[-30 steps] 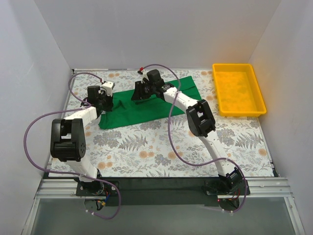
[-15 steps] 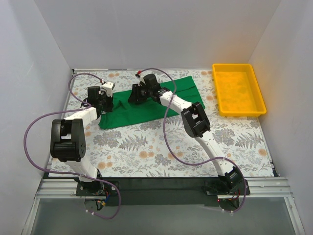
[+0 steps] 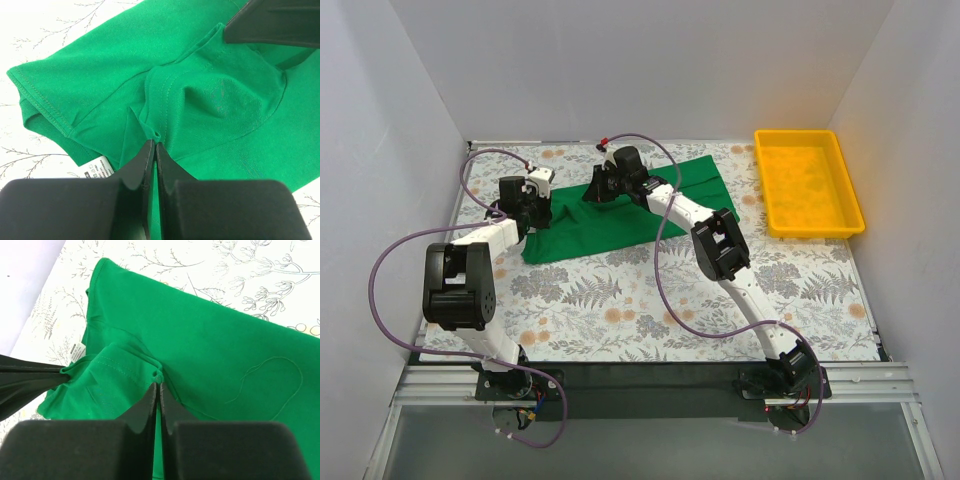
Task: Fold and stack the t-shirts
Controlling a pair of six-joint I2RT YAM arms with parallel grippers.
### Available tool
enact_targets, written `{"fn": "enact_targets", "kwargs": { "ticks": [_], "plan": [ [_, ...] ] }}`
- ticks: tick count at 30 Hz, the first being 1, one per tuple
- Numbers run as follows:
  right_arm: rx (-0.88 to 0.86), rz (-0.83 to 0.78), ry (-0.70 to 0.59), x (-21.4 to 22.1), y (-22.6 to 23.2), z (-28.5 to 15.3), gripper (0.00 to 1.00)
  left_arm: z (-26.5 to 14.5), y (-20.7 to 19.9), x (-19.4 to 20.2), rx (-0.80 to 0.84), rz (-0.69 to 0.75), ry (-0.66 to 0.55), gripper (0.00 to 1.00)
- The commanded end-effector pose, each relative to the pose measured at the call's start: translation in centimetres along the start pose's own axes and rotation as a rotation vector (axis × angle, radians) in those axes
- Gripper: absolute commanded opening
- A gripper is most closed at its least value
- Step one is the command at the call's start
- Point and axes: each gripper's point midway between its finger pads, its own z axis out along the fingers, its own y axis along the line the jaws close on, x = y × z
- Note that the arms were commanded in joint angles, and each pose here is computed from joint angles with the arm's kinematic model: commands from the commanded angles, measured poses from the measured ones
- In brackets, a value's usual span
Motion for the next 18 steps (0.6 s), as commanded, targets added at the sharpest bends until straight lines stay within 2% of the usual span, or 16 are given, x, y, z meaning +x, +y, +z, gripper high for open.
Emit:
{"fn": "enact_targets", "kwargs": {
  "ticks": [1,3,8,16,18],
  "plan": [
    [-0.019,-0.041,-0.059,-1.7,0.6,0.5,0.06,-0.8,0.4,-1.3,-0.015,0.019,-0.042,0.0],
    [-0.018,-0.04,-0.056,-1.5,0.5,0.5,0.01,-0.8,0.4,-1.3,-0.012,0.019,-0.043,0.0],
    [-0.012,-0.042,-0.06,-2.0,0.3,0.2,0.01,-0.8,0.4,-1.5,-0.015,0.022,-0.047,0.0],
    [0.033,-0.067,-0.134,-6.4,-1.8,-2.6,0.01,-0.1,1.2,-3.6,-0.027,0.042,-0.072,0.0],
    [0.047,-0.053,-0.118,-6.1,-2.2,-2.9,0.01,0.5,1.5,-4.1,-0.028,0.045,-0.071,0.0]
  ]
}}
